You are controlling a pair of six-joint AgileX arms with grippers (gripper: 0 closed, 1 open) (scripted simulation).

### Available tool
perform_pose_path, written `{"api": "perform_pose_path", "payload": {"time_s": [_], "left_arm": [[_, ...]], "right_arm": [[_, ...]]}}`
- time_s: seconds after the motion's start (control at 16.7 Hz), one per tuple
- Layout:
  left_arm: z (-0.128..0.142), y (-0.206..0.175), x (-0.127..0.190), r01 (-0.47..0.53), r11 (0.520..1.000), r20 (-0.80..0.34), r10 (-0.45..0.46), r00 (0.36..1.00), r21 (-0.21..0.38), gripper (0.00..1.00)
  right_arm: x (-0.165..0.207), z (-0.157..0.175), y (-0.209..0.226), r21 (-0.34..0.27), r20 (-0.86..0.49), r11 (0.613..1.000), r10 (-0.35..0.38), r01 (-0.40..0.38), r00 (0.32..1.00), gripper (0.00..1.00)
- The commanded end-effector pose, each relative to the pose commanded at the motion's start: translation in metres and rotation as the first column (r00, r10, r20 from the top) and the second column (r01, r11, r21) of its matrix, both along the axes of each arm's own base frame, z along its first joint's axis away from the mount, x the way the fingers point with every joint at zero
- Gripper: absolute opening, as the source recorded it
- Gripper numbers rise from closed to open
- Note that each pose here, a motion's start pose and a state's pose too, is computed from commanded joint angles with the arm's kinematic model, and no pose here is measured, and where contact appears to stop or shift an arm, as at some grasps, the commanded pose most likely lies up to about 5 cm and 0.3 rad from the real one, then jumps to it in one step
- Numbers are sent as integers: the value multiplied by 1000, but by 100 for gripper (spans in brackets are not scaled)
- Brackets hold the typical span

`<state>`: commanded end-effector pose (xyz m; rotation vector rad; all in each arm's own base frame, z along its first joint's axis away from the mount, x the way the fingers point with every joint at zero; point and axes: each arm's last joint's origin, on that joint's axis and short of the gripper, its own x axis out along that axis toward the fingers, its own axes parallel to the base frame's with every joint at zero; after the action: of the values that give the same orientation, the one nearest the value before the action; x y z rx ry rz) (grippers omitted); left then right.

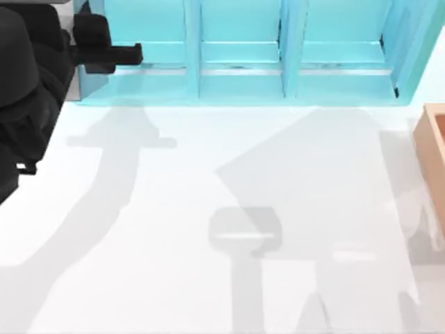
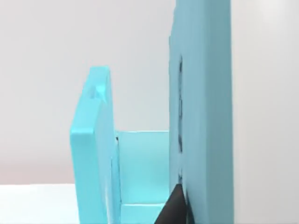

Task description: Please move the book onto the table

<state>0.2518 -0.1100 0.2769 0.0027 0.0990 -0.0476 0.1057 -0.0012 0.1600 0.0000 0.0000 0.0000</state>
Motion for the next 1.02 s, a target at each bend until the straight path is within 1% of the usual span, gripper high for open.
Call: {"api": "perform_pose_path", "payload": {"time_s": [0.12,0.24,0.42,0.54,0.66,0.78,0.9,1.02], "left_arm": [[2,-7,2,-4,999,-2,3,1000,-48,0],[2,-19,6,-13,992,-15,12,1000,-127,0],[-5,-45,14,-49,960,-62,33,998,-277,0],[-15,-66,19,-91,920,-110,52,993,-382,0],[-30,-90,22,-147,864,-164,76,984,-481,0],[-47,-114,23,-211,794,-217,102,971,-570,0],[-66,-139,20,-274,710,-262,129,956,-649,0],[-85,-162,15,-327,613,-296,155,943,-720,0]], "right_arm": [[0,0,0,0,0,1000,0,0,1000,100],[0,0,0,0,0,1000,0,0,1000,100],[0,0,0,0,0,1000,0,0,1000,100],[0,0,0,0,0,1000,0,0,1000,100],[0,0,0,0,0,1000,0,0,1000,100],[0,0,0,0,0,1000,0,0,1000,100],[0,0,0,0,0,1000,0,0,1000,100],[0,0,0,0,0,1000,0,0,1000,100]]}}
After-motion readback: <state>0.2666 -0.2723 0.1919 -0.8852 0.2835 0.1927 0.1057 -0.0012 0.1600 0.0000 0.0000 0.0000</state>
